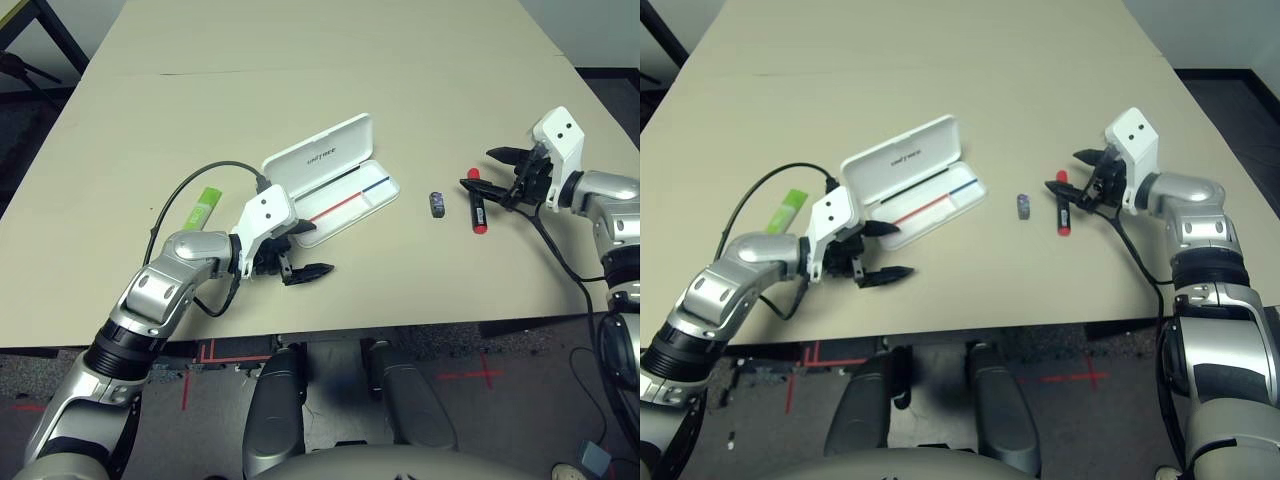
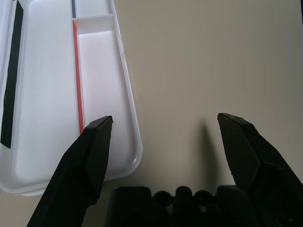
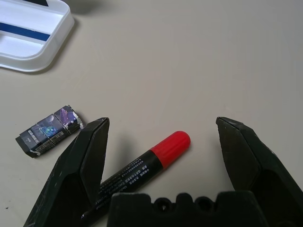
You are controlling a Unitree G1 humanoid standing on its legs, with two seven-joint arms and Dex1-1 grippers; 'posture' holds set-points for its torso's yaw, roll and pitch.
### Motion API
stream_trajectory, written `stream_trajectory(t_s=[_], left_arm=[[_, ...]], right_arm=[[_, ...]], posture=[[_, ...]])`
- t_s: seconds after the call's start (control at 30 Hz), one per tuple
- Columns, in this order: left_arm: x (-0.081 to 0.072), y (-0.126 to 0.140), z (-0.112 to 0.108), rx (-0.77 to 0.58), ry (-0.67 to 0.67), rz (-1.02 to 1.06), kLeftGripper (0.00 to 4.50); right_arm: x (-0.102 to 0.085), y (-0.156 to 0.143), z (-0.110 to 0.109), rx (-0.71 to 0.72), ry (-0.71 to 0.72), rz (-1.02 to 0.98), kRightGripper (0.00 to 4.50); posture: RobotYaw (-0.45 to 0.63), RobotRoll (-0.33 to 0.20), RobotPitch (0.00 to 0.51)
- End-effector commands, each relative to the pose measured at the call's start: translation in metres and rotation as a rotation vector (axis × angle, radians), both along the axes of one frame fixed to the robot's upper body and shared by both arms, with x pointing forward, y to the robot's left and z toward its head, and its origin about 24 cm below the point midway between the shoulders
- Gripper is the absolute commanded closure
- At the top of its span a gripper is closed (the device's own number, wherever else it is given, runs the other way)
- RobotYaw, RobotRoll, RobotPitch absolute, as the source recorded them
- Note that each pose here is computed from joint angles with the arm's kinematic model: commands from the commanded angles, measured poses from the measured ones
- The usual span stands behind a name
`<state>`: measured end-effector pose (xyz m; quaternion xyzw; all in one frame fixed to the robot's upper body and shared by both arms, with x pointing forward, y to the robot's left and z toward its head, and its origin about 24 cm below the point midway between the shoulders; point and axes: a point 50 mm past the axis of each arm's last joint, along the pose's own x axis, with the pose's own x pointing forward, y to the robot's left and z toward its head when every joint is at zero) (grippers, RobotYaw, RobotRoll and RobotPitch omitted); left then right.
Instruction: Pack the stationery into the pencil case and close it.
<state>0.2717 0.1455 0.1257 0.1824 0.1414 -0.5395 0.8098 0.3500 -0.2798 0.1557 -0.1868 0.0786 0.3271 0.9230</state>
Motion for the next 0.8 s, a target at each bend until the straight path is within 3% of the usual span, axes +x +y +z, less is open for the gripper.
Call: stream_trajectory(t_s=[0.03, 0.1, 0.2, 0.53, 0.8], left_arm=[[0.001, 0.003, -0.012, 0.071, 0.055, 0.008, 0.03], [0.003, 0.003, -0.012, 0.081, 0.058, 0.011, 0.03], [0.005, 0.003, -0.014, 0.105, 0.066, 0.021, 0.62], [0.009, 0.006, -0.014, 0.149, 0.075, 0.021, 4.48], [0.013, 0.013, -0.003, 0.216, 0.033, -0.033, 4.48]], right_arm=[[-0.003, -0.003, -0.002, -0.013, -0.003, -0.011, 0.00], [-0.003, -0.003, -0.002, -0.013, -0.005, -0.013, 0.00], [-0.003, -0.003, -0.002, -0.013, -0.008, -0.016, 0.00], [-0.004, -0.003, -0.005, -0.009, -0.010, -0.023, 0.00], [-0.005, 0.000, -0.010, -0.005, 0.001, -0.020, 0.00]], posture=[[-0.01, 0.000, 0.245], [-0.01, 0.000, 0.243], [-0.02, 0.000, 0.243], [-0.03, 0.000, 0.248], [-0.02, 0.000, 0.249]])
